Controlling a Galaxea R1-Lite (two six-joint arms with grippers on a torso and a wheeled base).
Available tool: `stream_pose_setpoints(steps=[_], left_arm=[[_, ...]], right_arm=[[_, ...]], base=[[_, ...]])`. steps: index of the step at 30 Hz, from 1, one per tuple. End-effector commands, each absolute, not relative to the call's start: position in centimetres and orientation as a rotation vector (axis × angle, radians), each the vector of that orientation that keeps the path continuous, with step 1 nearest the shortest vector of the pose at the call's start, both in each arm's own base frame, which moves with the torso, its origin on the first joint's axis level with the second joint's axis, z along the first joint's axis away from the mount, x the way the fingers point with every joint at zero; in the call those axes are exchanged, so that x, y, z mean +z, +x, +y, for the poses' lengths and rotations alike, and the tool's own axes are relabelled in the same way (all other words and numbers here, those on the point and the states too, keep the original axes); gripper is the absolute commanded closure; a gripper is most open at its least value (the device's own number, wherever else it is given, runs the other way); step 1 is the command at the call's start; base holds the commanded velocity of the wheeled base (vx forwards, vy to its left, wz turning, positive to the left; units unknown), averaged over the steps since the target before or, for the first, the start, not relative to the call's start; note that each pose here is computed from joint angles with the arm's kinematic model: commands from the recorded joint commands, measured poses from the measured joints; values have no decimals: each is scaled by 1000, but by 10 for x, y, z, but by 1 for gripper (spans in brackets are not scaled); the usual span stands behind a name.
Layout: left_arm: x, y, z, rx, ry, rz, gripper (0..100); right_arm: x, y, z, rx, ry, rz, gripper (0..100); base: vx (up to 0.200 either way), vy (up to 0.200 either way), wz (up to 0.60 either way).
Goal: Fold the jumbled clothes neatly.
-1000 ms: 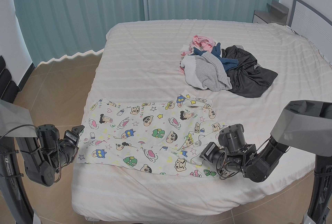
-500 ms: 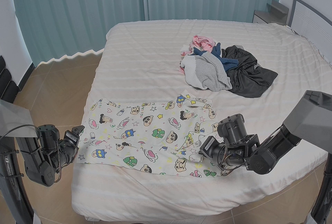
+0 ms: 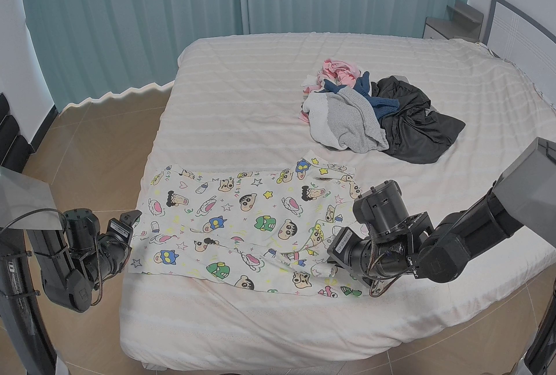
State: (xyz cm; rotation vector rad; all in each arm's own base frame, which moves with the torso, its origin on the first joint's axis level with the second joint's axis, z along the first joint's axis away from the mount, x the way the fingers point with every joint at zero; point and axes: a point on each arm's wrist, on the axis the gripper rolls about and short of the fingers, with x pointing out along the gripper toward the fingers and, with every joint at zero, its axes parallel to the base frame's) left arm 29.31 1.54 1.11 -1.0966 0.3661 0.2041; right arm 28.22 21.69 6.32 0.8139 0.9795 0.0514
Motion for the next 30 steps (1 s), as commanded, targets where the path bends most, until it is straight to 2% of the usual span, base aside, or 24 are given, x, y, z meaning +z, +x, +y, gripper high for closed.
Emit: stream_pose_setpoints(steps=[1,16,28,29,30], left_arm=[[11,293,15,205,-1097,368,0],[10,293,15,206,-1097,369,0],[8,293,16,210,-1095,374,0],[8,293,15,209,-1095,375,0],[8,293,16,211,-1095,375,0]], right_arm=[[75,275,221,79,810,979,100],[43,266,217,-24,732,1099,100],[29,271,223,-68,777,1121,100],[30,270,223,-67,778,1120,0],[29,269,222,-70,770,1122,0]], base=[[0,0,0],[0,0,0],[0,0,0],[0,0,0],[0,0,0]])
